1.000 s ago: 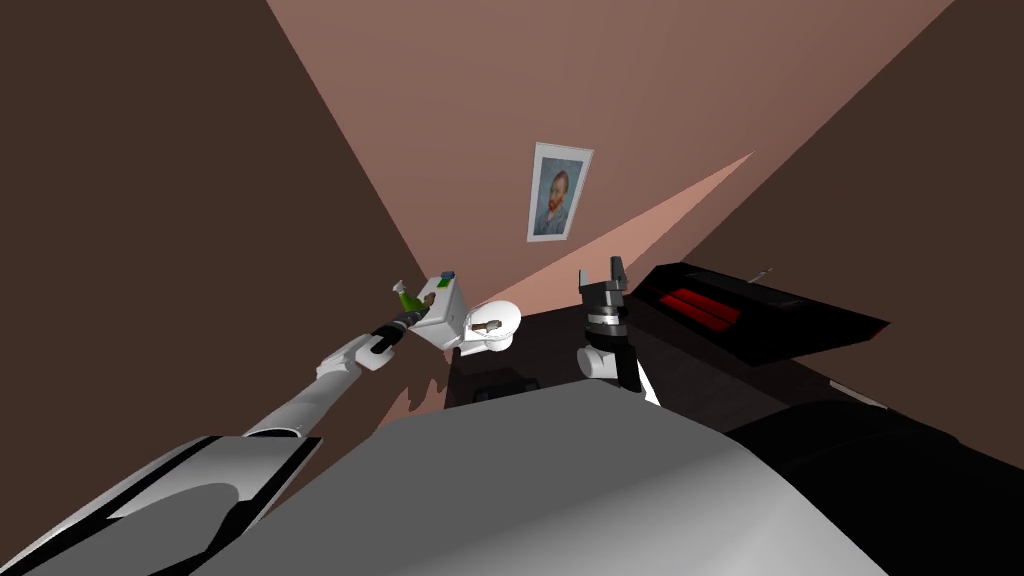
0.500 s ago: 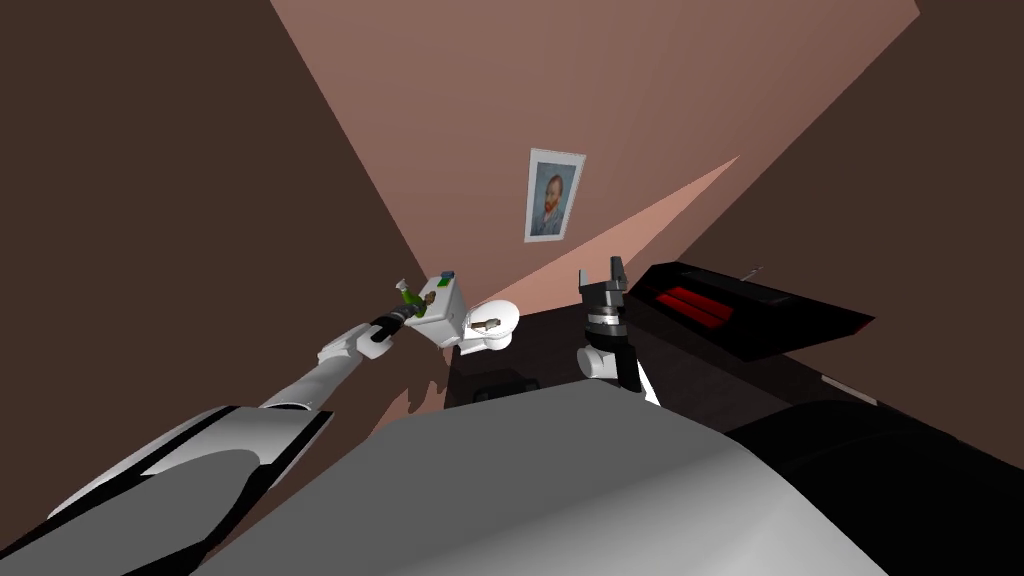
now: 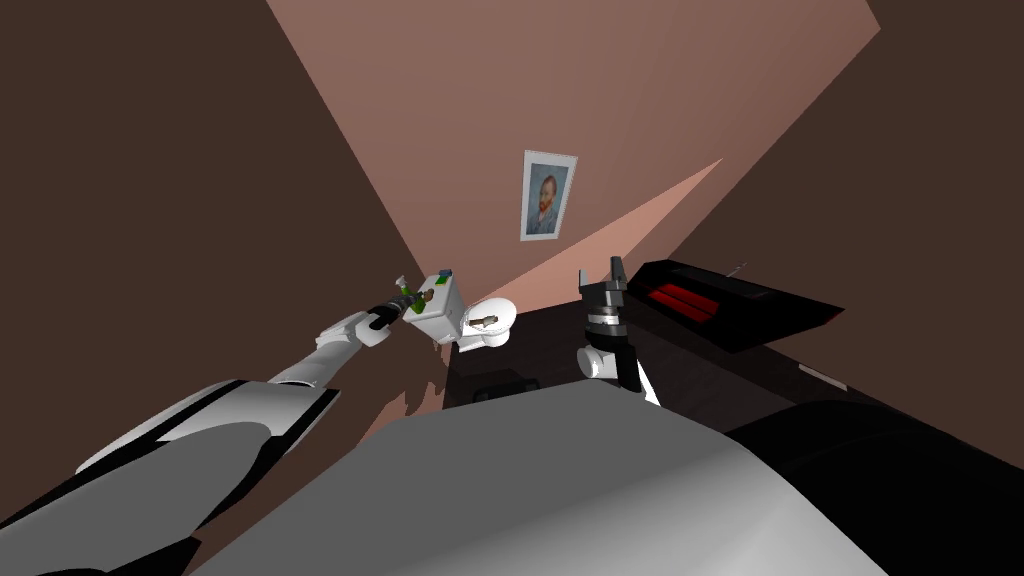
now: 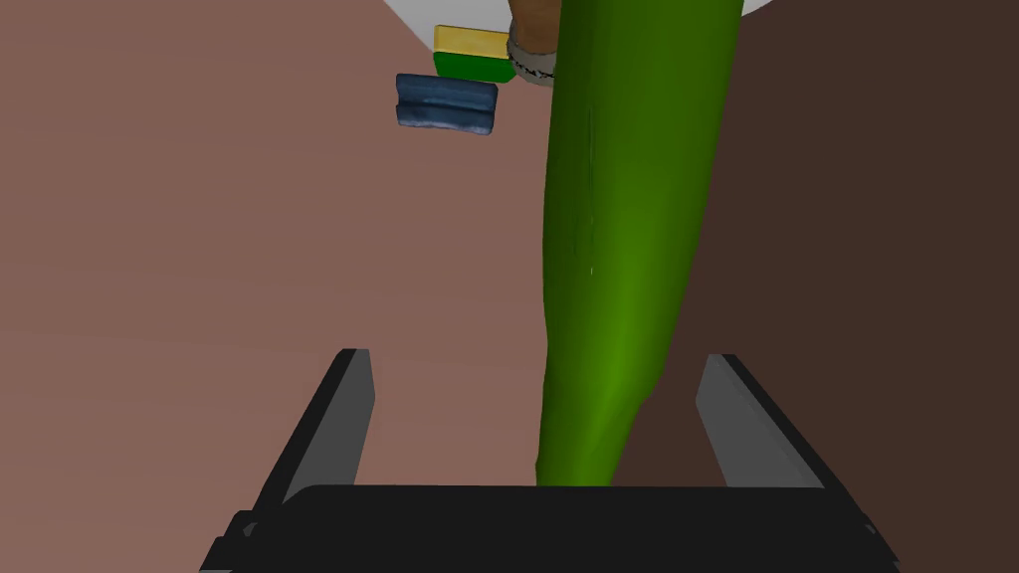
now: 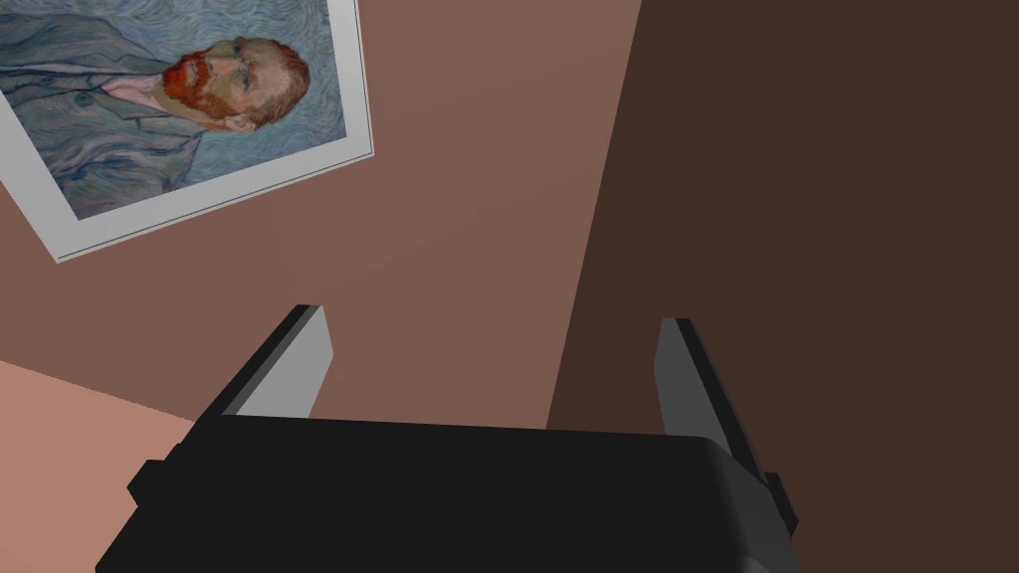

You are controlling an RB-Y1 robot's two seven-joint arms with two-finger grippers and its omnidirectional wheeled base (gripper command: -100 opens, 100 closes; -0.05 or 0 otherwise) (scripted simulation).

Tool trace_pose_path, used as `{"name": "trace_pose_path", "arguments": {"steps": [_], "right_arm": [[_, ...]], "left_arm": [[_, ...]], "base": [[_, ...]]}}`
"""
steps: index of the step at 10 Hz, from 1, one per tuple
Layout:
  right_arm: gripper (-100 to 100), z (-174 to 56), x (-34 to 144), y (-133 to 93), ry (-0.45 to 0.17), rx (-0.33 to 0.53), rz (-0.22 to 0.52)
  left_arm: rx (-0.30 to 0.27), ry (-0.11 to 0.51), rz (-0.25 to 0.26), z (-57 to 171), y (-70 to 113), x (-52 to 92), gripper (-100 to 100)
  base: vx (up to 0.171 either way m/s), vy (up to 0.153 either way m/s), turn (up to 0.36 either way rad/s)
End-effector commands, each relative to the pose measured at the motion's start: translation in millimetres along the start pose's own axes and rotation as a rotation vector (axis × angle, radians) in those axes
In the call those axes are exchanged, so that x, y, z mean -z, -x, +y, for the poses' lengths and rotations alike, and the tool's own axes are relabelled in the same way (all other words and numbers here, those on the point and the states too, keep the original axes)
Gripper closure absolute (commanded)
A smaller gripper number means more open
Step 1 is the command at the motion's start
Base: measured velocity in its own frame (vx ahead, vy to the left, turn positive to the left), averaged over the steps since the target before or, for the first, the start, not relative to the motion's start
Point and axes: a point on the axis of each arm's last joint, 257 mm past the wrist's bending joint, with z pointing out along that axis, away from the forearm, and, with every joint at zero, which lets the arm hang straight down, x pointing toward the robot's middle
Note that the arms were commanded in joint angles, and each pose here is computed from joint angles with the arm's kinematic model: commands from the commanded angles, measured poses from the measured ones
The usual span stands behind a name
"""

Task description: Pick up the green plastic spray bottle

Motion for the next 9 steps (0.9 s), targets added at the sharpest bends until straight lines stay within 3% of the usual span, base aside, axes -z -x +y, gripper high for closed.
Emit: {"name": "trace_pose_path", "arguments": {"steps": [1, 3, 4, 8, 9], "right_arm": [[0, 0.0, 0.0, 0.0, 0.0, 0.0, 0.0], [0, 0.0, 0.0, 0.0, 0.0, 0.0, 0.0], [0, 0.0, 0.0, 0.0, 0.0, 0.0, 0.0], [0, 0.0, 0.0, 0.0, 0.0, 0.0, 0.0], [0, 0.0, 0.0, 0.0, 0.0, 0.0, 0.0]], "left_arm": [[0.0, 0.01, 0.0, 3.7, 1.4, -2.9, -100], [0.0, 0.015, 0.004, 6.3, -0.7, -1.8, -100], [0.0, 0.016, 0.004, 6.9, -1.0, -1.7, 100], [-0.002, 0.016, 0.004, 7.2, -0.9, -1.7, 100], [-0.001, 0.016, 0.004, 7.1, -1.0, -1.7, 0]], "base": [[0.021, 0.007, -0.006], [0.01, 0.001, 0.0], [0.0, 0.0, 0.0], [0.0, 0.0, 0.0], [0.0, 0.0, 0.0]]}}
